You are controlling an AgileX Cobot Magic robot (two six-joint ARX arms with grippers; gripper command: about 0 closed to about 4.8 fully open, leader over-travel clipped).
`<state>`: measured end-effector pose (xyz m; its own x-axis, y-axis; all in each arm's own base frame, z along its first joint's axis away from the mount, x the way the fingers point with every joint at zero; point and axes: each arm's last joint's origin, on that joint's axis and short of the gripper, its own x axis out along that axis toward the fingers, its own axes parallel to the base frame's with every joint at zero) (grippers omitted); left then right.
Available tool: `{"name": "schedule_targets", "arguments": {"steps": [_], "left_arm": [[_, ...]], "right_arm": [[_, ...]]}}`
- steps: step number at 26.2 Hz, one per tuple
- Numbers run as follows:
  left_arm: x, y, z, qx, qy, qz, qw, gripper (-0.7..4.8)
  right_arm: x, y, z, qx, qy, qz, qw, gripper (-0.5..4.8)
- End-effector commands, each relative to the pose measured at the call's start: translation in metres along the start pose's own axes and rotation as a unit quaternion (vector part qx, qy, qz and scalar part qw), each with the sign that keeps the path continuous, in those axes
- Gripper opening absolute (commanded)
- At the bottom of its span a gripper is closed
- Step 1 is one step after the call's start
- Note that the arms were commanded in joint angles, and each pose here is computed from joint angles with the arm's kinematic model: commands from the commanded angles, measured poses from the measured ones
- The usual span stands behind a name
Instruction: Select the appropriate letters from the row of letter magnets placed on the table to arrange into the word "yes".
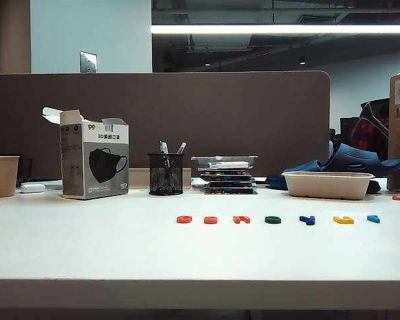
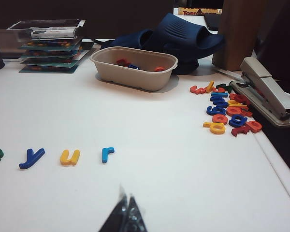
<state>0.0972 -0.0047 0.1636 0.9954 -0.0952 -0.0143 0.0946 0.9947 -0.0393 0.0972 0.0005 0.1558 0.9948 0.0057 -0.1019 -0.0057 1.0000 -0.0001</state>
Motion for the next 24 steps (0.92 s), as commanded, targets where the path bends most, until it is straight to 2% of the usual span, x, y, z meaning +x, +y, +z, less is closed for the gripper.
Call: {"name": "schedule_targets", "arguments": {"steps": [1,9,15,21,24], "left_arm": [[0.0,0.0,0.001,0.002,-0.005,0.0,1.0,-0.05],[0.0,0.0,0.006,0.003,-0.025,-0.001,1.0,-0.05],[-0.002,-0.001,0.015,-0.048,-0.047,-0.007,0.998,-0.05],[-0.01,-0.005,0.041,-0.052,-0.063,-0.047,0.996,-0.05],[-0.018,-0.006,0.057,-0.053,-0.054,-0.051,0.996,-0.05]], "right_arm": [[0.0,0.0,0.0,0.0,-0.009,0.0,1.0,0.0],[0.0,0.0,0.0,0.0,-0.009,0.0,1.0,0.0],[0.0,0.0,0.0,0.0,-0.01,-0.001,1.0,0.0],[0.0,0.0,0.0,0.0,-0.009,-0.001,1.0,0.0],[0.0,0.0,0.0,0.0,-0.009,-0.001,1.0,0.0]]}}
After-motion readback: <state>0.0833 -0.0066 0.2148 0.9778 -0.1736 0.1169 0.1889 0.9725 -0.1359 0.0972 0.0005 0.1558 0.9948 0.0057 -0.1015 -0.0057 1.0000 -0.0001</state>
